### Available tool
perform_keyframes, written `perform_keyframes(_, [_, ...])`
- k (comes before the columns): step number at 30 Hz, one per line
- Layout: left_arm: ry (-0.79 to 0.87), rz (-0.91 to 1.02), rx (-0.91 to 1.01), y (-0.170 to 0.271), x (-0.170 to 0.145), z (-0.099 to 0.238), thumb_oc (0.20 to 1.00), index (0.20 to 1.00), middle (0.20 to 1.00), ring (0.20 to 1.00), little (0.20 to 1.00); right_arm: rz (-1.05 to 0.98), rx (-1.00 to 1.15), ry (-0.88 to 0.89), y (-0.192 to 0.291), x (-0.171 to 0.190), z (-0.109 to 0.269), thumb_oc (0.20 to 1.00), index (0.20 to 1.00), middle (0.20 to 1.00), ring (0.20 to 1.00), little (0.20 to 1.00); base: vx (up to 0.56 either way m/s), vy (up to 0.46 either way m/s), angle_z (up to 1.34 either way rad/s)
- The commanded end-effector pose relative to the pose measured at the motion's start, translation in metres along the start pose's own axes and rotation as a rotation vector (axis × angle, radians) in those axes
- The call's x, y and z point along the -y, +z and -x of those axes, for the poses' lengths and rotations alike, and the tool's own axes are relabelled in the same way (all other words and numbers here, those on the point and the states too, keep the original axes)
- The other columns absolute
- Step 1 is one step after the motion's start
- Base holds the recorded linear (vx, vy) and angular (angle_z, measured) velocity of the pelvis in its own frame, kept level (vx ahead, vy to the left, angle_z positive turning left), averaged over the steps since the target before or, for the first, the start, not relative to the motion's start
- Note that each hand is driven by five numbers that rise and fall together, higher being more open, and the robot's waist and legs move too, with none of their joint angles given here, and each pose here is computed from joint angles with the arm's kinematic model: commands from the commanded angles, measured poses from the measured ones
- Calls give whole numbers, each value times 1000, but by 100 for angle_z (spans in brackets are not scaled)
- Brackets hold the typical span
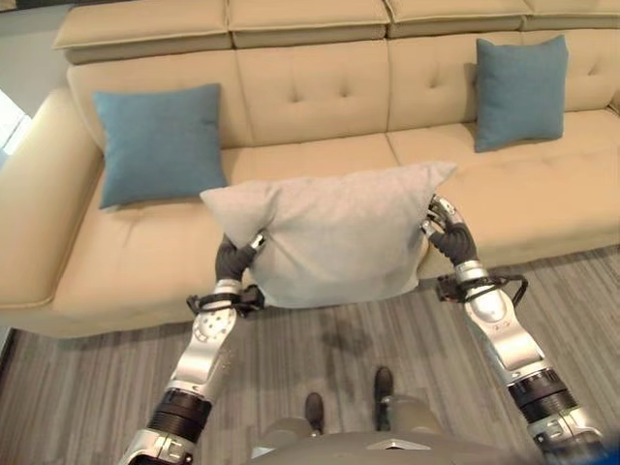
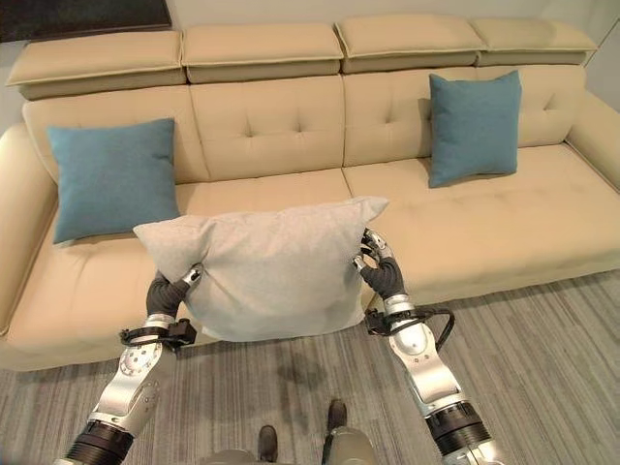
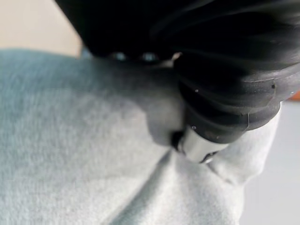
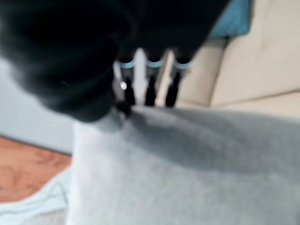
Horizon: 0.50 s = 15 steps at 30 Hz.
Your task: Pick up all the scattered cushions and arrange them neatly on the sofa.
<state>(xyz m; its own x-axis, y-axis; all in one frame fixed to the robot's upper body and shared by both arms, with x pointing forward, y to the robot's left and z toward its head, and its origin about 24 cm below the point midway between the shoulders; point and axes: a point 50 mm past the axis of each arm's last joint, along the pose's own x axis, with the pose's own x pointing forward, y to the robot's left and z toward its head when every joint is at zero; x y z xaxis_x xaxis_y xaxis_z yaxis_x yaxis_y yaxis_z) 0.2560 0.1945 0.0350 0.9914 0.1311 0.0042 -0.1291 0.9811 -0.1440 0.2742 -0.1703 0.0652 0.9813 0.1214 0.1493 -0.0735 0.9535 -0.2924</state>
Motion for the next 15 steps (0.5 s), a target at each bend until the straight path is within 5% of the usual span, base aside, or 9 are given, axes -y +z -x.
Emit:
perform_keyframes(1, [-211, 77, 230, 42, 44, -8, 200, 200, 200, 200, 200, -32, 202, 3, 35, -1, -9, 200, 200, 200, 200, 200, 151, -152, 21])
perform_keyframes(15, [-252, 95, 186, 34, 52, -5, 200, 200, 200, 200, 200, -60, 184, -42, 31, 11, -2, 200, 200, 200, 200, 200, 166, -48, 33])
